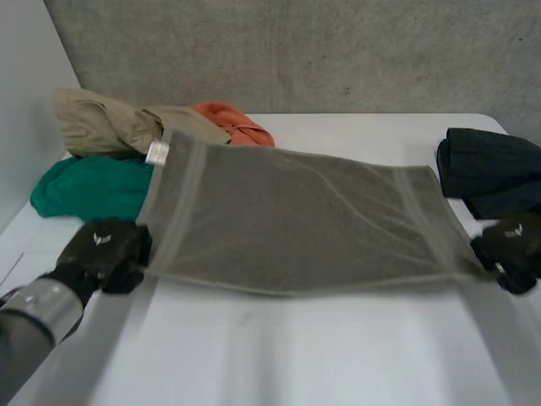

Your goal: Fold the laundry.

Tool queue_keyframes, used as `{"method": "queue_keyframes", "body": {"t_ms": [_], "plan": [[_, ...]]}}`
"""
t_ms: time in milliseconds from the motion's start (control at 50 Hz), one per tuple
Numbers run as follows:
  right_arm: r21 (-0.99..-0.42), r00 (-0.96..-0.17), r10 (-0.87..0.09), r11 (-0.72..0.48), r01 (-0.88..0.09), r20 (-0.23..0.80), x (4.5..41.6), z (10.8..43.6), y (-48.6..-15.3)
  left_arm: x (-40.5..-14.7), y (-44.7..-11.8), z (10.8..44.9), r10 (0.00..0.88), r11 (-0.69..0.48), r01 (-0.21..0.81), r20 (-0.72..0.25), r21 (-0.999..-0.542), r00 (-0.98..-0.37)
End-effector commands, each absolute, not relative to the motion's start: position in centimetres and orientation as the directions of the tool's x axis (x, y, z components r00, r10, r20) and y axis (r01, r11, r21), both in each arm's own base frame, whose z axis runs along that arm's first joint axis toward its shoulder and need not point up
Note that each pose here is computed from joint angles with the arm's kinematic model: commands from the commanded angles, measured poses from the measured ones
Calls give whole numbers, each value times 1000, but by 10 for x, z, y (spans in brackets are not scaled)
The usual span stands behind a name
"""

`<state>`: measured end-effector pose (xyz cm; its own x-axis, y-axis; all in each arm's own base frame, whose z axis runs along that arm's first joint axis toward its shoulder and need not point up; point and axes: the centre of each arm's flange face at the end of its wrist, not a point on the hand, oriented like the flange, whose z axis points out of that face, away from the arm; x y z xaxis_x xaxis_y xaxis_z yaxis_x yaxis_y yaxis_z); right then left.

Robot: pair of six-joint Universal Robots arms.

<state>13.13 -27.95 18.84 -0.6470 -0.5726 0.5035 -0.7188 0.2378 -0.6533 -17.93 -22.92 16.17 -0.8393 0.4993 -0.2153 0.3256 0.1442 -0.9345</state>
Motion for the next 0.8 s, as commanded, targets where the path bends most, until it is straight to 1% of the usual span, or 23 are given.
{"method": "queue_keyframes", "body": {"t_ms": [20,60,100,120,140,180,200,220,260,280,340,380,420,440,500,520,560,580,660,740,800], "plan": [[-465,-507,-740,294,-835,442,110,224,-235,-156,-182,179,594,368,492,-207,-789,-777],[-469,-488,-737,262,-844,467,111,231,-236,-153,-179,189,623,367,522,-213,-770,-753],[-487,-493,-726,248,-838,480,114,232,-240,-153,-184,194,639,321,548,-250,-773,-727],[-501,-499,-717,239,-832,487,115,232,-243,-156,-190,197,654,280,560,-272,-780,-706],[-530,-518,-701,233,-815,489,119,228,-251,-158,-193,198,660,266,562,-277,-783,-698],[-560,-538,-685,226,-797,491,123,221,-261,-165,-200,200,672,230,560,-287,-796,-683],[-588,-555,-664,208,-781,501,128,214,-272,-174,-208,200,676,196,552,-296,-811,-675],[-601,-562,-651,197,-774,510,130,211,-278,-179,-213,200,676,180,545,-300,-819,-674],[-623,-575,-627,176,-762,525,136,204,-289,-187,-225,199,660,162,532,-309,-831,-685],[-641,-586,-608,159,-751,535,141,199,-297,-193,-238,198,630,144,520,-327,-842,-704],[-663,-602,-567,127,-738,562,147,192,-312,-200,-260,197,569,121,506,-358,-854,-740],[-685,-622,-512,85,-723,593,151,188,-330,-209,-281,195,515,96,498,-385,-862,-765],[-698,-634,-476,57,-713,609,154,185,-341,-216,-294,194,488,67,497,-406,-865,-773],[-712,-647,-438,24,-702,624,156,183,-353,-223,-306,193,465,47,493,-418,-869,-780],[-732,-667,-387,-31,-681,637,162,182,-369,-232,-322,192,439,17,492,-436,-870,-786],[-743,-680,-355,-66,-666,641,166,181,-379,-239,-330,189,434,6,498,-447,-867,-783],[-749,-691,-325,-95,-656,646,168,181,-388,-247,-343,183,422,-5,499,-454,-867,-785],[-752,-699,-294,-124,-648,651,172,180,-397,-250,-347,180,420,-10,501,-458,-865,-783],[-746,-707,-242,-150,-649,664,178,173,-417,-260,-370,170,391,-29,514,-483,-857,-783],[-736,-702,-225,-150,-661,676,183,162,-432,-265,-391,162,350,-48,535,-516,-843,-782],[-727,-693,-226,-151,-669,685,188,152,-441,-271,-400,155,345,-58,537,-522,-841,-780]]}}
